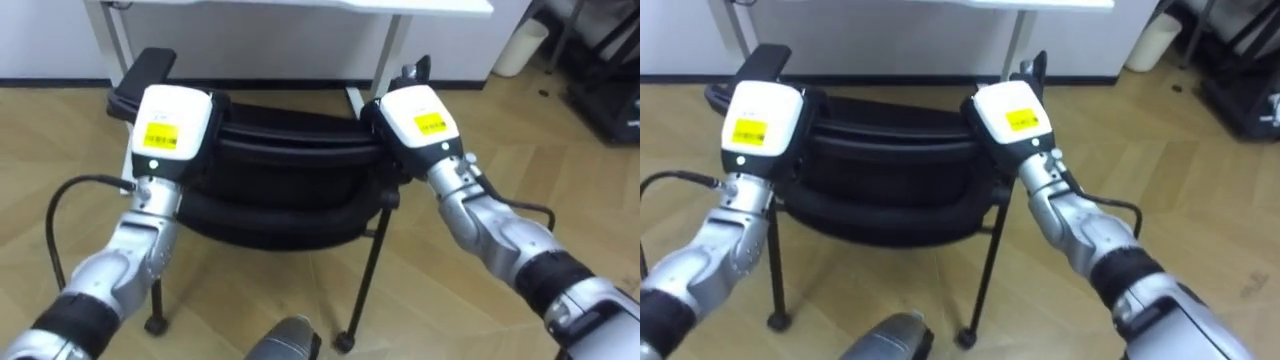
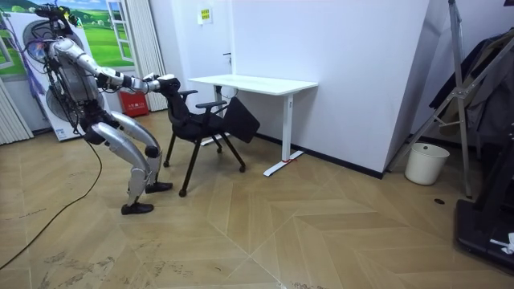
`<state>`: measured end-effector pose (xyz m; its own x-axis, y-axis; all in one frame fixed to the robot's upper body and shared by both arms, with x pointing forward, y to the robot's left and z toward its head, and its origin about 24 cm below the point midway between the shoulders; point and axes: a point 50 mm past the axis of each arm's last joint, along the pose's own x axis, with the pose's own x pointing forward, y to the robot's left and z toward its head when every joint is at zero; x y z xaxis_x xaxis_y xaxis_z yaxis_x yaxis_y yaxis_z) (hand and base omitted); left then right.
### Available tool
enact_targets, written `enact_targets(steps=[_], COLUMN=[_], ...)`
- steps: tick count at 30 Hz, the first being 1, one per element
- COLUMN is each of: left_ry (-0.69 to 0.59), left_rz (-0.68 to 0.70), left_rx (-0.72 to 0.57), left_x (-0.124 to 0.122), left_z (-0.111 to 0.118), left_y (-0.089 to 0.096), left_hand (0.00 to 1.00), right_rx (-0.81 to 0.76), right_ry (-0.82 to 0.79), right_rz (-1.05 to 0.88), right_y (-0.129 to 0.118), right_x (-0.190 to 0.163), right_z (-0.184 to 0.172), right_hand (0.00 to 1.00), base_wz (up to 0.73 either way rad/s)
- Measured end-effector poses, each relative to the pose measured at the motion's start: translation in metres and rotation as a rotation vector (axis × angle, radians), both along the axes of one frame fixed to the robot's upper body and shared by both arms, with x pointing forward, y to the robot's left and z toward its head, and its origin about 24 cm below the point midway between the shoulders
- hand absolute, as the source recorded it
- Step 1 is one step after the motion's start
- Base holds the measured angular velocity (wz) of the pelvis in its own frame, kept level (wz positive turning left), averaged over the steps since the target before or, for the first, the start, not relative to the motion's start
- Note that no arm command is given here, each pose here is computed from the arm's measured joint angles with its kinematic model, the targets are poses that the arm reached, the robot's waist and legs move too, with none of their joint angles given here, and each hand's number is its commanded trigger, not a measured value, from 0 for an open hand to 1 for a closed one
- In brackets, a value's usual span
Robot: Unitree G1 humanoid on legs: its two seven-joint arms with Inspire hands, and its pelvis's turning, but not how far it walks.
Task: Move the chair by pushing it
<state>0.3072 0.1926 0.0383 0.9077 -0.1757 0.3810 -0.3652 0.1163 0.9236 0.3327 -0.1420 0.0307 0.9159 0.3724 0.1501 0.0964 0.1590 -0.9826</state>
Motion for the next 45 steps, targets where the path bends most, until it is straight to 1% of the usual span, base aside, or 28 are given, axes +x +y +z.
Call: enact_targets(steps=[5, 8, 11, 13, 17, 22, 26, 33, 39, 45], left_ry=[-0.006, 0.017, 0.017, 0.005, -0.007, -0.053, -0.088, -0.113, -0.115, -0.106], left_rz=[-0.005, -0.010, 0.002, 0.004, -0.004, -0.010, -0.002, 0.003, 0.019, 0.022], left_rx=[0.000, 0.007, -0.025, -0.040, -0.040, -0.033, -0.034, -0.004, 0.001, -0.007], left_x=[-0.002, -0.001, -0.003, -0.002, 0.000, 0.008, 0.010, 0.012, 0.010, 0.008], left_z=[0.002, 0.003, 0.001, 0.004, 0.009, 0.019, 0.024, 0.033, 0.032, 0.028], left_y=[0.001, 0.001, 0.004, 0.007, 0.008, 0.010, 0.013, 0.021, 0.023, 0.019], left_hand=[1.00, 1.00, 1.00, 1.00, 1.00, 1.00, 1.00, 1.00, 1.00, 1.00], right_rx=[0.000, 0.001, -0.013, -0.025, -0.015, -0.016, -0.024, -0.024, -0.047, -0.070], right_ry=[-0.016, 0.012, -0.011, -0.039, -0.053, -0.092, -0.121, -0.132, -0.113, -0.102], right_rz=[0.001, -0.001, 0.009, 0.018, 0.014, 0.021, 0.027, 0.028, 0.035, 0.054], right_y=[0.000, -0.001, 0.002, 0.005, 0.005, 0.008, 0.012, 0.020, 0.021, 0.021], right_x=[-0.001, -0.003, -0.001, 0.001, 0.002, 0.009, 0.013, 0.013, 0.014, 0.013], right_z=[0.000, -0.003, 0.005, 0.011, 0.015, 0.027, 0.035, 0.039, 0.042, 0.043], right_hand=[1.00, 1.00, 1.00, 1.00, 1.00, 1.00, 1.00, 1.00, 1.00, 1.00], base_wz=[-0.15, 0.30, -0.33, 0.15, 0.04, -0.16, -0.14, 0.24, 0.20, 0.26])
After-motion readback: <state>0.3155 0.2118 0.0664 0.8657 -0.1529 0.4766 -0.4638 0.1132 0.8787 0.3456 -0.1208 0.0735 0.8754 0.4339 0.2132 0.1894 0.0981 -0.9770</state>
